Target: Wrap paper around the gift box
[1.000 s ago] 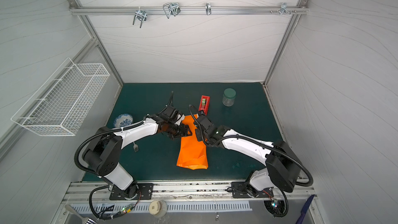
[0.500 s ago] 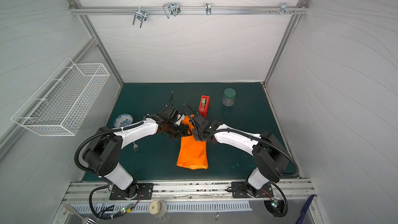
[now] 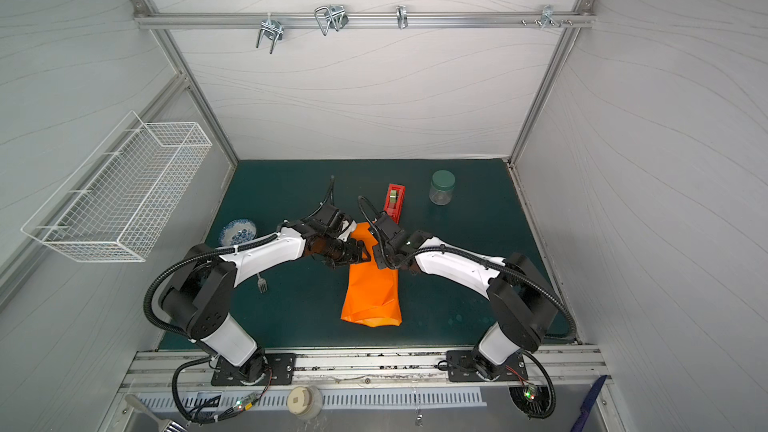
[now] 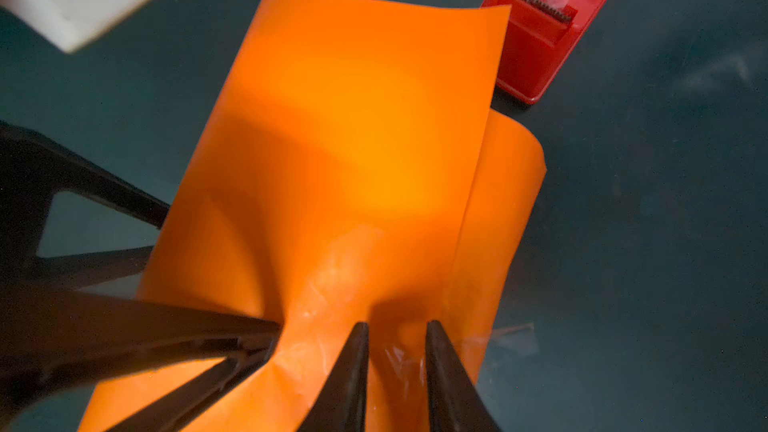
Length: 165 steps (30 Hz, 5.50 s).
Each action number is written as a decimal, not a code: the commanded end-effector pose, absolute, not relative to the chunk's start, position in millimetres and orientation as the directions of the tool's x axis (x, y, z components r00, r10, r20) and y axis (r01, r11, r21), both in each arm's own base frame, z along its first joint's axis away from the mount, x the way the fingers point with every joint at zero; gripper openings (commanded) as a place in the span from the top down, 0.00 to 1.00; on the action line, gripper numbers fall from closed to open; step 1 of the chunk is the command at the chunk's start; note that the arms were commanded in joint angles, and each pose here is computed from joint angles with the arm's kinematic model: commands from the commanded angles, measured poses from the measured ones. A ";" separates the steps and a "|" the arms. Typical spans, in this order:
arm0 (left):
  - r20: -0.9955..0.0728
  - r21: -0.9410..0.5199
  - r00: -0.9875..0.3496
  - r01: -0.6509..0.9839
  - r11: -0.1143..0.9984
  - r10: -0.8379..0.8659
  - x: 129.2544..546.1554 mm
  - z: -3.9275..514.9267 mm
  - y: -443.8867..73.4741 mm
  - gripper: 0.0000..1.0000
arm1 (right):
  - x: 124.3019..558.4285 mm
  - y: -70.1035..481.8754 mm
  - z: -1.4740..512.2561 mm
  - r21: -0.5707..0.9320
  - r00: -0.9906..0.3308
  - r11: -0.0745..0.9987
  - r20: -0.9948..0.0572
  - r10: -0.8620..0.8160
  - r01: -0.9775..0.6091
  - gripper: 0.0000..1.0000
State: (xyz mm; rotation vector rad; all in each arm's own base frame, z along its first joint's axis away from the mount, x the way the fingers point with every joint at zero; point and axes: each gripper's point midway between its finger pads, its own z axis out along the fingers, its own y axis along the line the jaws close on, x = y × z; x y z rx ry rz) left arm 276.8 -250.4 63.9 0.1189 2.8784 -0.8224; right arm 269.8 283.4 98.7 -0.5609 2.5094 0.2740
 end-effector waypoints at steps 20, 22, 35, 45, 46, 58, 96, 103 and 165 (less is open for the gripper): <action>-0.040 -0.357 -0.998 0.057 0.932 0.046 252.3 12.0 -219.4 0.22 | 264.4 258.8 78.8 0.158 -0.839 0.914 -0.479 -0.259 -0.373 0.55; -0.041 -0.357 -0.998 0.059 0.932 0.047 252.5 11.7 -219.9 0.22 | 263.5 261.9 78.9 0.202 -0.846 0.906 -0.475 -0.242 -0.373 0.54; -0.039 -0.357 -0.998 0.057 0.932 0.046 252.6 11.6 -219.5 0.23 | 261.9 278.2 75.5 0.590 -0.925 0.751 -0.372 -0.074 -0.297 0.51; -0.100 -0.394 -0.995 0.058 0.917 0.020 263.8 31.7 -226.5 0.20 | 274.9 251.9 85.0 0.709 -0.948 0.670 -0.318 0.027 -0.219 0.35; -0.111 -0.403 -0.994 0.054 0.914 0.010 265.9 35.3 -228.2 0.19 | 275.6 246.3 89.6 0.707 -0.943 0.672 -0.330 0.036 -0.222 0.33; -0.191 -0.643 -0.966 -0.012 0.766 -0.176 291.9 96.8 -242.1 0.12 | 263.5 253.3 103.8 0.696 -0.925 0.668 -0.379 0.030 -0.264 0.18; -0.261 -0.628 -0.883 -0.151 0.763 -0.389 272.8 105.2 -147.1 0.12 | 244.1 297.2 113.6 0.584 -0.864 0.664 -0.458 -0.206 -0.468 0.03; -0.304 -0.565 -0.928 -0.005 0.825 -0.214 202.2 86.8 -170.2 0.16 | 192.7 307.1 99.8 0.531 -0.815 0.626 -0.460 -0.352 -0.570 0.02; -0.482 -0.182 -0.875 0.154 0.971 0.049 222.8 29.0 -183.2 0.52 | 220.1 291.6 36.6 0.167 -0.755 0.848 -0.562 -0.338 -0.504 0.54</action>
